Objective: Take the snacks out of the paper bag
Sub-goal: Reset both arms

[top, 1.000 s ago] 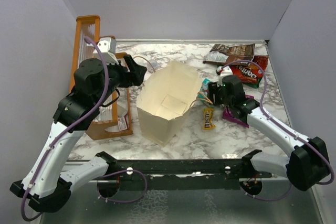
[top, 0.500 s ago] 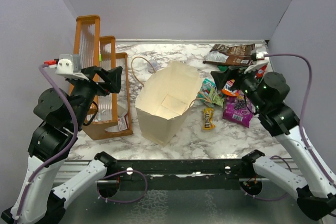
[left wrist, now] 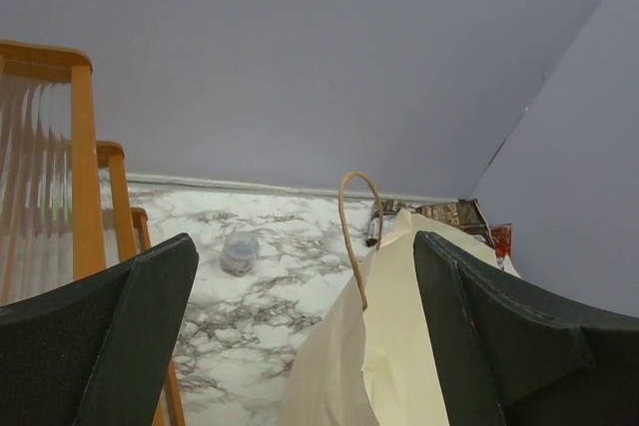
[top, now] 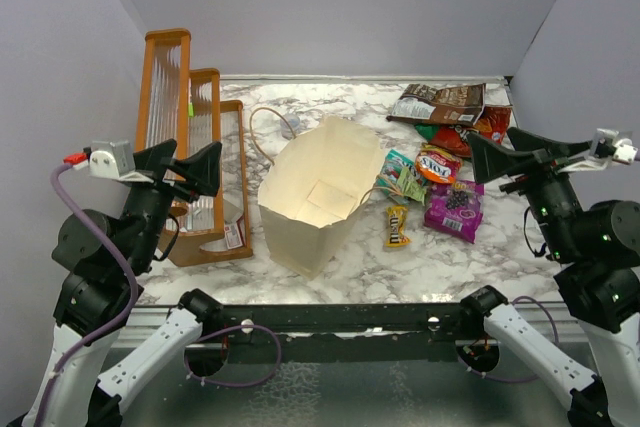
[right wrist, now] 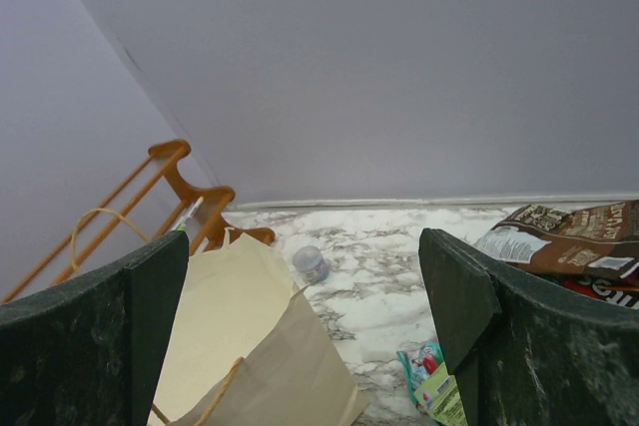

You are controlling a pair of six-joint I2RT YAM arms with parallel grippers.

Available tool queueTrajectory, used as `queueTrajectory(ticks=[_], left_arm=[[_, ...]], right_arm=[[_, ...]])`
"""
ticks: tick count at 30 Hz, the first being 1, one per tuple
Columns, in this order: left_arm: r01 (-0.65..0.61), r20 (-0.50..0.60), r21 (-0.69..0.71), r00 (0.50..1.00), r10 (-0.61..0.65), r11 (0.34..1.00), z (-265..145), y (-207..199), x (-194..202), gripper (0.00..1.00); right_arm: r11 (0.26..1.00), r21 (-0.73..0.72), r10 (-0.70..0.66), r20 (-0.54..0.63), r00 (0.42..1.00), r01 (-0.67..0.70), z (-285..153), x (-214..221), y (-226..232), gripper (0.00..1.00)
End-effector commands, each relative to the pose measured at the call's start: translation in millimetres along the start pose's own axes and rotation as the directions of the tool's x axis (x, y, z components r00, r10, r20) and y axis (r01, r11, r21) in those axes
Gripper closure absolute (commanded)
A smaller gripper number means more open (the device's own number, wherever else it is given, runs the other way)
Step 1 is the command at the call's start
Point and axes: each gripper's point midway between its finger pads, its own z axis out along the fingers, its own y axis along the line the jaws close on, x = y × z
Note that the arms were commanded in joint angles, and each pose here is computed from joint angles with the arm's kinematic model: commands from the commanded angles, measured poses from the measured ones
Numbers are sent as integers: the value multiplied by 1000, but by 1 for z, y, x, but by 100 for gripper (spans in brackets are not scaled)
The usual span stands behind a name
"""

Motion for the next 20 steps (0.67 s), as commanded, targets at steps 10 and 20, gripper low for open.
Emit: queueTrajectory(ticks=[10,20], left_arm=[[94,60,35,994,-96,995,-33,5,2,6],[94,47,26,994,-96,995,-42,9,5,6]], right_arm=[[995,91,31,-35,999,-28,-25,17,-22,1],[995,92,37,-46,998,-33,-33,23,-25,1]])
